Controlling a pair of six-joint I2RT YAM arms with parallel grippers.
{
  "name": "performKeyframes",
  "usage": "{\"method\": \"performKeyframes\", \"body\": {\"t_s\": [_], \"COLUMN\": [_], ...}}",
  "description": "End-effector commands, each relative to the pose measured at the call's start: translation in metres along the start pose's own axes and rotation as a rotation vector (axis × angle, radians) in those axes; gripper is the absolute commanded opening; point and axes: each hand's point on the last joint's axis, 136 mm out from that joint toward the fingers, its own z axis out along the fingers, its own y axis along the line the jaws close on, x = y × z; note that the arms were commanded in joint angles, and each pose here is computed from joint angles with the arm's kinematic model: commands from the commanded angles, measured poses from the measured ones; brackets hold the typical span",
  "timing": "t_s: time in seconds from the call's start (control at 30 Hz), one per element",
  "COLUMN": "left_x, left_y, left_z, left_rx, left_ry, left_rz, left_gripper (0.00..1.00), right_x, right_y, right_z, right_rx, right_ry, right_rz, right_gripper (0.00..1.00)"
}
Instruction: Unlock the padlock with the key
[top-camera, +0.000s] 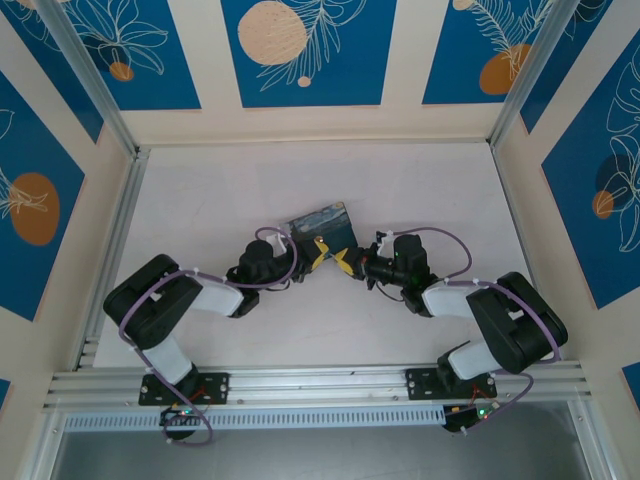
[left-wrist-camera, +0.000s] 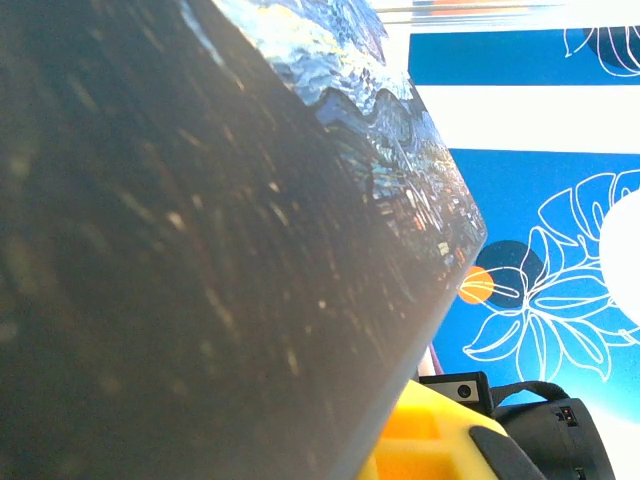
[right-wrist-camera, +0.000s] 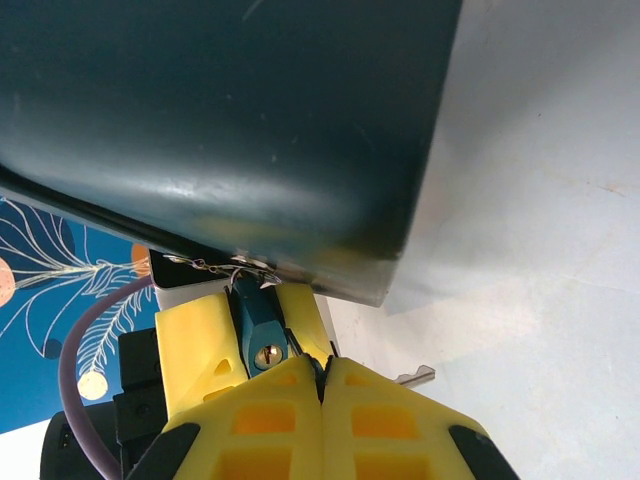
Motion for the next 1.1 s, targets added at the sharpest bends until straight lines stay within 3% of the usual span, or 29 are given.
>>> {"method": "performKeyframes", "body": {"t_s": [0.0, 0.27, 1.07], "left_x": [-0.007, -0.008, -0.008], "left_y": [-0.006, -0.006, -0.005], "left_z": [-0.002, -0.002, -0.001], "left_rx": [0.033, 0.029, 0.025], "left_ry": [-0.027, -0.036, -0.036], "left_rz": [0.0, -0.003, -0.005], "left_gripper": [0.0, 0.0, 0.0], "right_x": [-0.004, -0.003, -0.002], "right_y": [0.007, -0.002, 0.022], "right_z": [-0.003, -0.02, 0.0], "right_rx": [-0.012, 0.083, 0.036], "right_ry": [-0.028, -0.083, -0.04], "right_rz": [-0.014, -0.052, -0.081], "right_gripper": [0.0, 0.0, 0.0]}}
